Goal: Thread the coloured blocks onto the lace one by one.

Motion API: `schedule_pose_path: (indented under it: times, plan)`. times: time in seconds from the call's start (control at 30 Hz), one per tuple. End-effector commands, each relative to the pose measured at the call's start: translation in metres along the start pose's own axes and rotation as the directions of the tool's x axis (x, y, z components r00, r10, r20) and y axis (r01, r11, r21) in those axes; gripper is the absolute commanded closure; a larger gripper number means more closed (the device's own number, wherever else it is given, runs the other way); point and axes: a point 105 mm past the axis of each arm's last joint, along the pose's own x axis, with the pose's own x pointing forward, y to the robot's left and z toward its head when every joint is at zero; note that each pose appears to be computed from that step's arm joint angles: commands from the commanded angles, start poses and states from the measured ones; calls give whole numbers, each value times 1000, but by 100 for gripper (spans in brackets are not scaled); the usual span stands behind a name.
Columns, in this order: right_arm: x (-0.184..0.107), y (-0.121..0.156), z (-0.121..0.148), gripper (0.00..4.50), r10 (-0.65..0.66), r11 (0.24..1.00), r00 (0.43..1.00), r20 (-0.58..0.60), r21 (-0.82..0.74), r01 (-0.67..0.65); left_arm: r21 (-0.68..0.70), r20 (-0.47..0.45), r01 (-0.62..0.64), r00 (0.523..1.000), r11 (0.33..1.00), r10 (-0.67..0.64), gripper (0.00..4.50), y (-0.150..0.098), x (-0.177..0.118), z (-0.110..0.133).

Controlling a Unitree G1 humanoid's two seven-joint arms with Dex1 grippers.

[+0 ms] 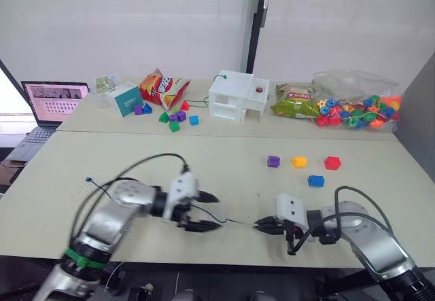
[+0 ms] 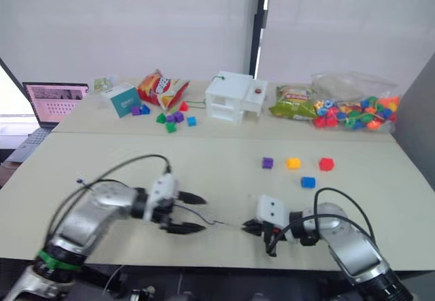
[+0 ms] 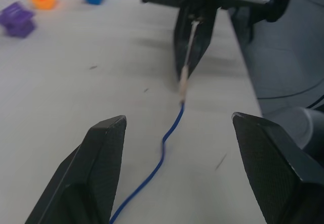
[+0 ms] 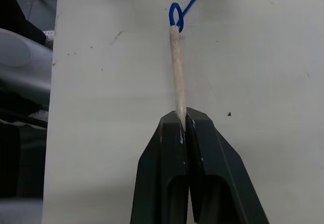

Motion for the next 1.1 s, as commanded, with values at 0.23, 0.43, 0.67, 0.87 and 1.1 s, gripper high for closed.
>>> schedule_pose_path:
  times: [0.23, 0.43, 0.67, 0.87, 1.1]
  plan:
    - [1, -1, 16, 450, -7, 999, 1000, 22, -47, 8, 80, -5, 3, 1000, 997, -2, 97, 9, 26, -12]
    - [1, 0, 17, 450, -11, 999, 1000, 23, -41, 12, 92, -7, 17, 1000, 996, -17, 97, 10, 30, -11]
    - [1, 0, 16, 450, -14, 999, 1000, 19, -36, 15, 83, 0, 27, 1000, 996, -27, 282, 8, 32, -10]
    - [1, 1, 14, 450, -14, 999, 1000, 14, -32, 15, 81, 19, 12, 1000, 997, -14, 449, 11, 34, -6]
    - [2, 7, 7, 450, 11, 1000, 1000, -13, -19, -11, 68, 31, 6, 999, 998, -8, 449, 12, 34, -5]
